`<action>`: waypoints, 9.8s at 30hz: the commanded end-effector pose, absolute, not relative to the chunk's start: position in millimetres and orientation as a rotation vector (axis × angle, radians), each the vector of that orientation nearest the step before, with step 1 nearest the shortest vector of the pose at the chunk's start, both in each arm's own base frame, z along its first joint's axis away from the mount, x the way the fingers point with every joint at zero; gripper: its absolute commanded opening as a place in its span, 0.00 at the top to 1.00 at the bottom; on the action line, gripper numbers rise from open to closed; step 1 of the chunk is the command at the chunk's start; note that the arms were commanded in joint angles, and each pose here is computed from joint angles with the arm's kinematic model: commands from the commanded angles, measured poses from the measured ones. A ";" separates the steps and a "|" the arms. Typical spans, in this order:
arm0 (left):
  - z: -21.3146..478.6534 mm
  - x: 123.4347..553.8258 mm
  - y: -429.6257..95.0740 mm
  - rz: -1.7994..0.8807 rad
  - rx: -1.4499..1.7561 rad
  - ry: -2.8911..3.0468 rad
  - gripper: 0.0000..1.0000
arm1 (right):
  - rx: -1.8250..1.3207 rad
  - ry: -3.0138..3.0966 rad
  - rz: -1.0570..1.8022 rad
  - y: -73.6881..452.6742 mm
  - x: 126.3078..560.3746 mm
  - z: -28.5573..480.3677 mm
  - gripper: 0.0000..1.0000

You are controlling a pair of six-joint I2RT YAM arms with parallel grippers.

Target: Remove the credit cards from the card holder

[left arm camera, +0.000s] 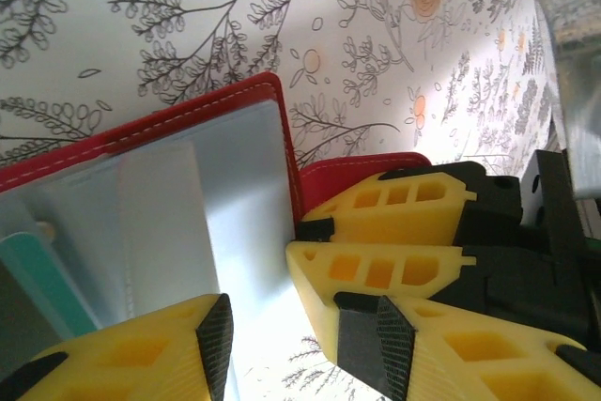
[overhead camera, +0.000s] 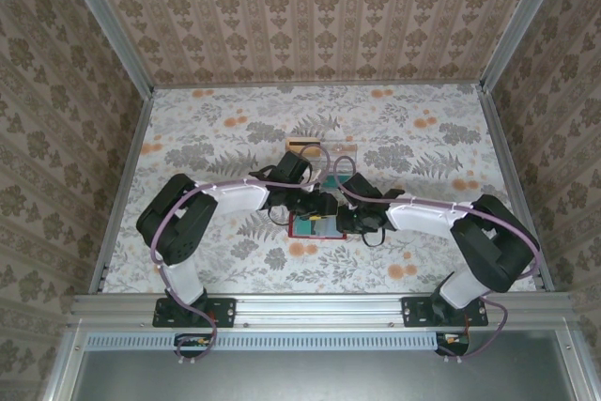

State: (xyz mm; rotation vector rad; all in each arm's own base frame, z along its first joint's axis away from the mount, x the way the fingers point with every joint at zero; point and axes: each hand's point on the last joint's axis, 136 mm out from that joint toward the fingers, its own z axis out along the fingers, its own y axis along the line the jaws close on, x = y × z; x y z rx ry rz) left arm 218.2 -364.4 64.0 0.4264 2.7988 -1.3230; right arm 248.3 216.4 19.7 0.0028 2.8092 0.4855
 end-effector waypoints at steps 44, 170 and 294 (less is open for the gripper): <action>37.0 222.6 -285.8 -0.993 0.237 2.908 0.53 | 0.064 2.801 0.508 205.7 247.6 18.1 0.76; 3.9 208.8 -261.4 -0.752 0.254 3.045 0.85 | 0.352 2.713 1.058 239.1 265.1 21.6 1.00; 164.1 285.5 -161.4 -0.929 -0.108 2.542 0.00 | -1.784 2.101 -0.334 231.7 362.9 64.8 1.00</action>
